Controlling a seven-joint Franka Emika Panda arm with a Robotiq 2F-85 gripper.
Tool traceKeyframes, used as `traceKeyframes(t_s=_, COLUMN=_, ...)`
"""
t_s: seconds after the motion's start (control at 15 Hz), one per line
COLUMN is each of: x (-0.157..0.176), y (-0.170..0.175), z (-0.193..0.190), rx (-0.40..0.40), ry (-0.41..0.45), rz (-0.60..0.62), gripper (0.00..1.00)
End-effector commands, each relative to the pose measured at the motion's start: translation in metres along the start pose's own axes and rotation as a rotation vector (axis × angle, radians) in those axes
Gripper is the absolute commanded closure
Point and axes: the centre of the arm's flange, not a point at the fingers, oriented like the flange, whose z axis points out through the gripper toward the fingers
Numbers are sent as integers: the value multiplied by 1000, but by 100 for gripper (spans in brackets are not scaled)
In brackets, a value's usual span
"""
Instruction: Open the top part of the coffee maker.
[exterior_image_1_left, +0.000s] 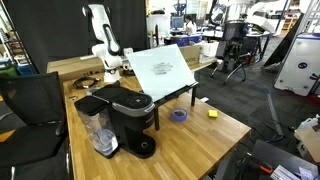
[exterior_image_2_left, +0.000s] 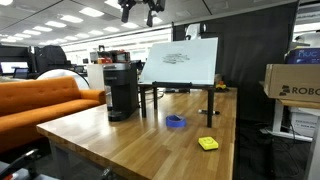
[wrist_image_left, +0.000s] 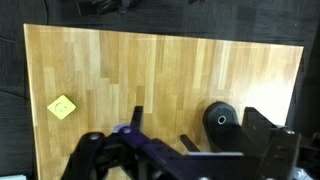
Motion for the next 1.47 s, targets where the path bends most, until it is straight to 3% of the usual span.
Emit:
traceKeyframes(t_s=0.0, x=-12, y=0, z=33, rx=76, ry=-82, rz=39, gripper=0)
traceKeyframes(t_s=0.2, x=-22, y=2, z=62, rx=94, ry=-143, rz=175, gripper=0)
traceKeyframes(t_s=0.87, x=-17, y=-10, z=99, rx=-19, ry=-207, rz=718, gripper=0)
traceKeyframes(t_s=1.13, x=-3, y=-16, z=114, rx=-32, ry=-110, rz=806, gripper=0)
traceKeyframes(t_s=1.4, x=11, y=-24, z=128, rx=-21, ry=51, rz=771, gripper=0)
